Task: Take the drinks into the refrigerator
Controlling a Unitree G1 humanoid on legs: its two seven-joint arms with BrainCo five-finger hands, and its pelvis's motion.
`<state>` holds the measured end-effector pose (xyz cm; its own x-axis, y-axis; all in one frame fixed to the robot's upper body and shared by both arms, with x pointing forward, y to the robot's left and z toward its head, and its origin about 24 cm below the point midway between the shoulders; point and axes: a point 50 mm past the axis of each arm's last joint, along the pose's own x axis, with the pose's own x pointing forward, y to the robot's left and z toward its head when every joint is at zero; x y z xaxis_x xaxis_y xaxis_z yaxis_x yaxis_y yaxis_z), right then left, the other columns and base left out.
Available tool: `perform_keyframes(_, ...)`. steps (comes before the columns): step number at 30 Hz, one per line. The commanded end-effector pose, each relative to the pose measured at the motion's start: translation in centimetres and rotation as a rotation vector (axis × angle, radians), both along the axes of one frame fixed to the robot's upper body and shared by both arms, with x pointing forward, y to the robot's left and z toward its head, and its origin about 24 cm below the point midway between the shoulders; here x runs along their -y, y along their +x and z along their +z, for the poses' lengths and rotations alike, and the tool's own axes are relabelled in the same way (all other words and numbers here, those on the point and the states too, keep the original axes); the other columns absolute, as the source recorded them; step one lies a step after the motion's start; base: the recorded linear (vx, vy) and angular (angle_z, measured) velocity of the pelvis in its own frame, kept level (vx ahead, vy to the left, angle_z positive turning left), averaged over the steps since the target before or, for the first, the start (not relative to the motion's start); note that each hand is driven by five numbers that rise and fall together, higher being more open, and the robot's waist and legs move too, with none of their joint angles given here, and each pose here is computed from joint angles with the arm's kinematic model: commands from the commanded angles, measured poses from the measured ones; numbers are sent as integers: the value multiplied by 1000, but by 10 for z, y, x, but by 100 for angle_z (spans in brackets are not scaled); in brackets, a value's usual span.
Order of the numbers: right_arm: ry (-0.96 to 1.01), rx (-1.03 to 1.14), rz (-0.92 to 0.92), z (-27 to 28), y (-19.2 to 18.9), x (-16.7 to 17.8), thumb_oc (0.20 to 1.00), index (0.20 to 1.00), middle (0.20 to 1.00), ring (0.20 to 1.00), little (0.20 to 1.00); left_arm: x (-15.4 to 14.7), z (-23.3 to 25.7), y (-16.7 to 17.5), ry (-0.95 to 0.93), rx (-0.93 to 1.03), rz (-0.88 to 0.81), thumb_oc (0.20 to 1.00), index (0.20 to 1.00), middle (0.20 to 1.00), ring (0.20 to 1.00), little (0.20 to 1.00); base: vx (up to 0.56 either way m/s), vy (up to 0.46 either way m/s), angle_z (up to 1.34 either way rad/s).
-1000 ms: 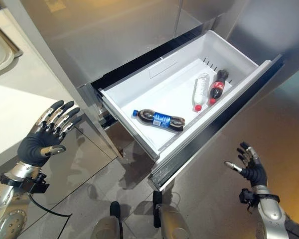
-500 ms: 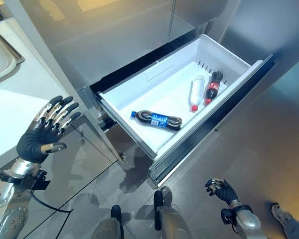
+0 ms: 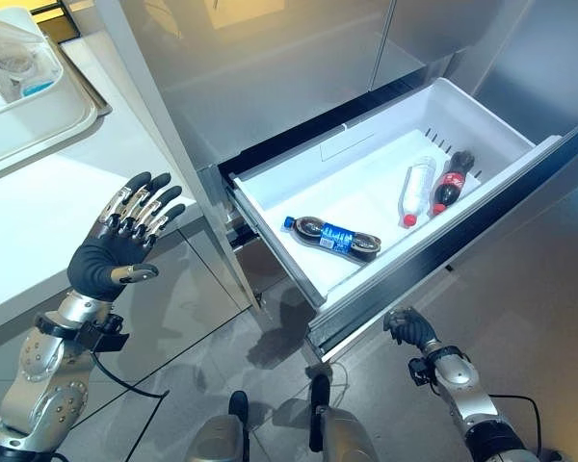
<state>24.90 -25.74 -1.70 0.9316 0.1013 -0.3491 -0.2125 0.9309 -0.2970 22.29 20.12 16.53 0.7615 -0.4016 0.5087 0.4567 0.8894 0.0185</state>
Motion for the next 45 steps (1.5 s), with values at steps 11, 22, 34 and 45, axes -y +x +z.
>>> perform_keyframes(11,0,437,90,104,69,-27,200,200,200,200,200,10,37,-9,-56,222,-16,1000,1000,1000,1000,1000,-3,1,15)
perform_keyframes(22,25,462,169,118,94,-61,200,200,200,200,200,9,29,-10,-103,193,-9,1000,1000,1000,1000,1000,8,-1,3)
perform_keyframes(34,39,544,248,154,121,-103,200,200,200,200,200,5,23,-10,-105,167,11,1000,1000,1000,1000,1000,11,-8,12)
perform_keyframes(45,173,379,65,75,72,-67,200,200,200,200,200,-3,13,-15,-67,143,97,1000,1000,1000,1000,1000,-7,-2,4)
